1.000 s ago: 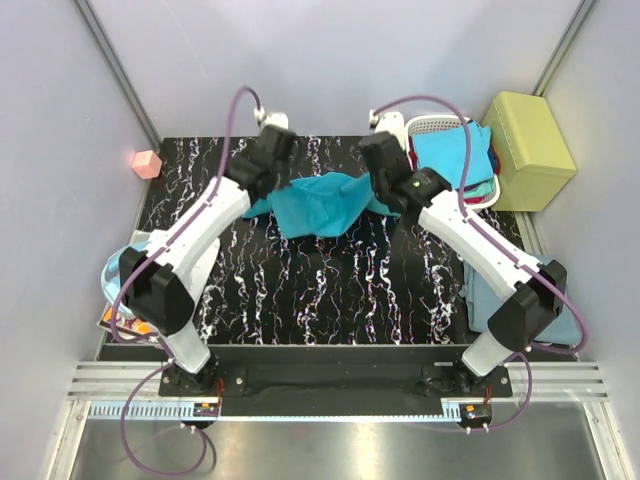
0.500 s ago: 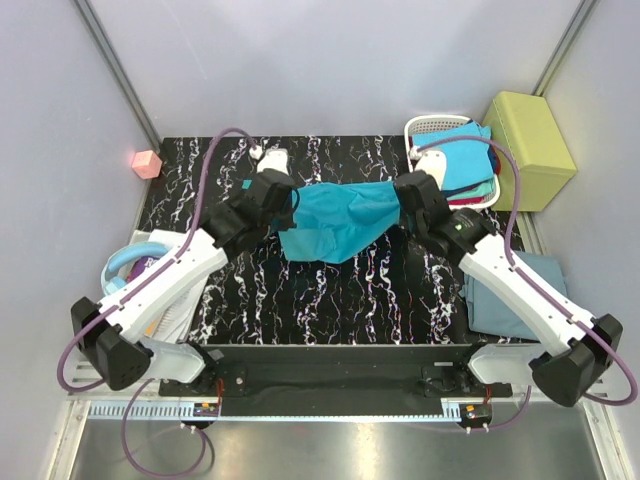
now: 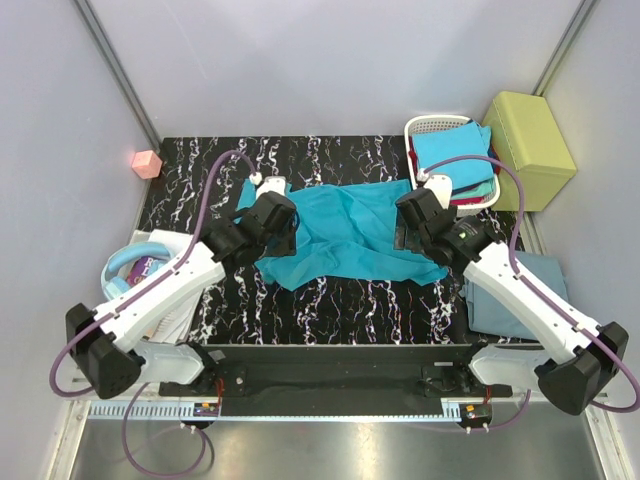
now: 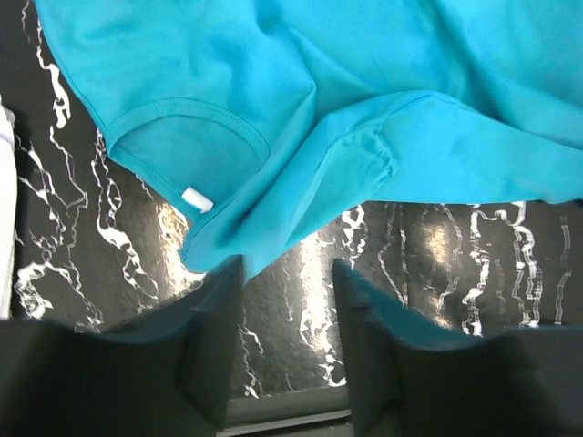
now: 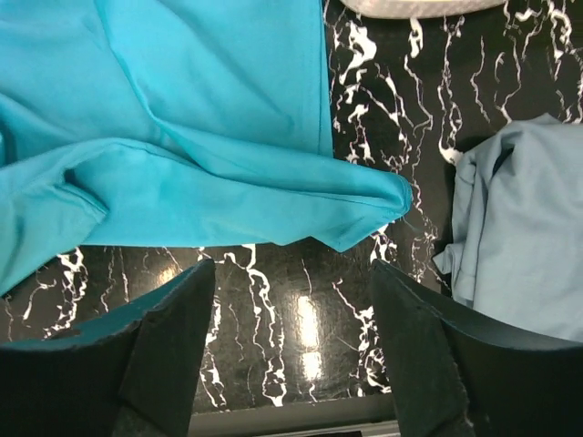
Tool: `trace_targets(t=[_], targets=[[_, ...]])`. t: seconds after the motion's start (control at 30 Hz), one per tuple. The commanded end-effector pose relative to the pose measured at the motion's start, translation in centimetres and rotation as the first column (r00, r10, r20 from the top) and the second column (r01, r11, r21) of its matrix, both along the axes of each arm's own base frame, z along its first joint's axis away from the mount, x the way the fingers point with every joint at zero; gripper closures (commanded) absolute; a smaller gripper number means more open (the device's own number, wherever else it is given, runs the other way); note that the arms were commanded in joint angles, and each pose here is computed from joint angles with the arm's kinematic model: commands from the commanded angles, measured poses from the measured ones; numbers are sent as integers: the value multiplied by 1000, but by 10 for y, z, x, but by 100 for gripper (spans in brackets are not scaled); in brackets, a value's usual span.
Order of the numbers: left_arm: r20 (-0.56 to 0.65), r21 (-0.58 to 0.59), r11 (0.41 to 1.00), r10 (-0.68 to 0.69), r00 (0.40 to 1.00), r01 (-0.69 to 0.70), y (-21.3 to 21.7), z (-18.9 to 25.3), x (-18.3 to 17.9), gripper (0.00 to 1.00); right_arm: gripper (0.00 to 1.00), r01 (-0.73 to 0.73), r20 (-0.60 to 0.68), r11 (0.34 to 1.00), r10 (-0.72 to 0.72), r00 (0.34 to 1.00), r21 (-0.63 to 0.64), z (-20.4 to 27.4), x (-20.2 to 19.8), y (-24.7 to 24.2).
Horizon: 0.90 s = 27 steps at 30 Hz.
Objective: Fold and stack the t-shirts
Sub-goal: Flatten out the tshirt
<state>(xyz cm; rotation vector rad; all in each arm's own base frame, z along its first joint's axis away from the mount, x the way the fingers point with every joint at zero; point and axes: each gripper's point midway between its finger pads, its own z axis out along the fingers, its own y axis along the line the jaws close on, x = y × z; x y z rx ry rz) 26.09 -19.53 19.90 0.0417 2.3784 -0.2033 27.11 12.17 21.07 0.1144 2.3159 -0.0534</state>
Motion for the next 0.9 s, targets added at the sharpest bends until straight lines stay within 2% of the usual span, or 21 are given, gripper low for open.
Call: trace_targets(t=[0.0,0.03,0.17,0.33,0.47,0.5,0.87], targets=[[121,-44,998,39,992,-34,6,48,8,43,23,-6,104,1000,5,995,14,42,15,3],[136,-32,999,33,990,-28,7,53,10,40,22,-16,108,1000,15,994,5,45,18,4],[152,-35,999,8,988,-3,-6,63,22,37,22,-68,118,997,64,991,22,54,33,23],[49,-43,996,-76,996,78,-50,13,27,39,22,-96,102,994,90,991,55,47,35,34],[-34,-45,991,-125,992,123,-82,-33,24,46,22,-99,97,994,95,991,45,44,30,30],[-44,-40,991,-132,990,130,-89,-43,25,51,22,-99,93,994,95,991,38,41,29,28],[-118,-9,990,-139,983,139,-109,-95,31,55,22,-87,83,996,86,993,6,34,11,10]])
